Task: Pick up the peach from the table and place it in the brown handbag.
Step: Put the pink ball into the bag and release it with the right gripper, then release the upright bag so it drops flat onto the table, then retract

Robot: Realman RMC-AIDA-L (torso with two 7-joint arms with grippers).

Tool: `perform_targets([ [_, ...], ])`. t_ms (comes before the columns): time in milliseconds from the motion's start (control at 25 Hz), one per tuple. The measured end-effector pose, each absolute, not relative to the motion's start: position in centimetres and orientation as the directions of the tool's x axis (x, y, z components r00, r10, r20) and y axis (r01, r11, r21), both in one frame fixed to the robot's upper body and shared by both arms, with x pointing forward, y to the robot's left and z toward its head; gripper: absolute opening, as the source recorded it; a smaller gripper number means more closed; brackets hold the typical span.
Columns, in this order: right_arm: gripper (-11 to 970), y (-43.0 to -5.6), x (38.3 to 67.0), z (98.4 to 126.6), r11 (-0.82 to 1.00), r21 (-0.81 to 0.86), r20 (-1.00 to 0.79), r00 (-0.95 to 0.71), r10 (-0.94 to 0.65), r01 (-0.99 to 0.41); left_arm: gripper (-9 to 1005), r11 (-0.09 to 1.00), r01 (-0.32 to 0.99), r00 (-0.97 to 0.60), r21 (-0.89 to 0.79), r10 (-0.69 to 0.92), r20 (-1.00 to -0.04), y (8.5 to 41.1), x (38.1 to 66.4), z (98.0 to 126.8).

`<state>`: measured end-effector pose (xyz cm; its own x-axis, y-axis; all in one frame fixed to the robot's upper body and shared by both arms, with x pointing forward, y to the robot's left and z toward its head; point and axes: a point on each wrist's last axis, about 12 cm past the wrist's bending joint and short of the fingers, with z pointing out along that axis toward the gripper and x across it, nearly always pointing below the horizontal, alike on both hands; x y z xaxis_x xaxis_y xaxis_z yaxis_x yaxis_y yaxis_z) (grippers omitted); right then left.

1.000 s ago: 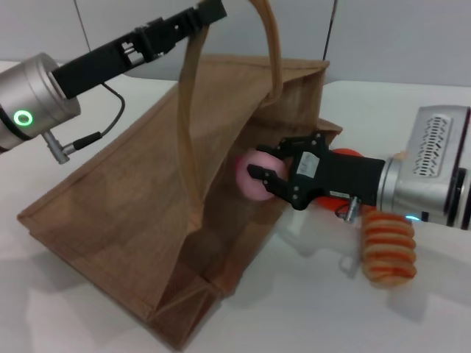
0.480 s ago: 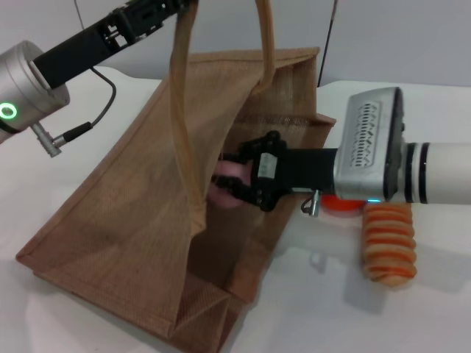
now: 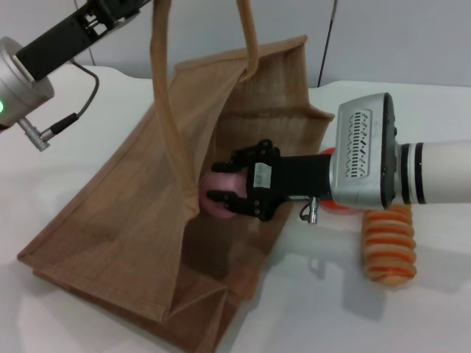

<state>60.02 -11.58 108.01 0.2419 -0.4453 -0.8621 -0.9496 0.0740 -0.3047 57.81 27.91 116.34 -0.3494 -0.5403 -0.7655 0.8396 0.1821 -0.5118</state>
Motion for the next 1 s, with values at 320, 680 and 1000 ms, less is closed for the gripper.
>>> perform_targets([
  [320,635,-13.0,58.6,108.1,0.156,-0.226,-0.941,0.174,-0.289,-0.962,132,0.233,0.805,-0.342,-0.546,-0.570,-0.747,28.7,57.9,115.6],
  [680,819,-18.0,57.8,107.0,0.416,-0.165,-0.980,0.102,-0.169,-0.894,130,0.333,0.723,-0.320,-0.606,-0.615,-0.721,30.6,58.0,114.3],
  [1000,860,-22.9,56.7,105.8,0.707,-0.101,-0.994,0.091,-0.052,-0.700,177,0.515,0.589,-0.287,-0.622,-0.586,-0.758,31.4,59.1,112.1],
])
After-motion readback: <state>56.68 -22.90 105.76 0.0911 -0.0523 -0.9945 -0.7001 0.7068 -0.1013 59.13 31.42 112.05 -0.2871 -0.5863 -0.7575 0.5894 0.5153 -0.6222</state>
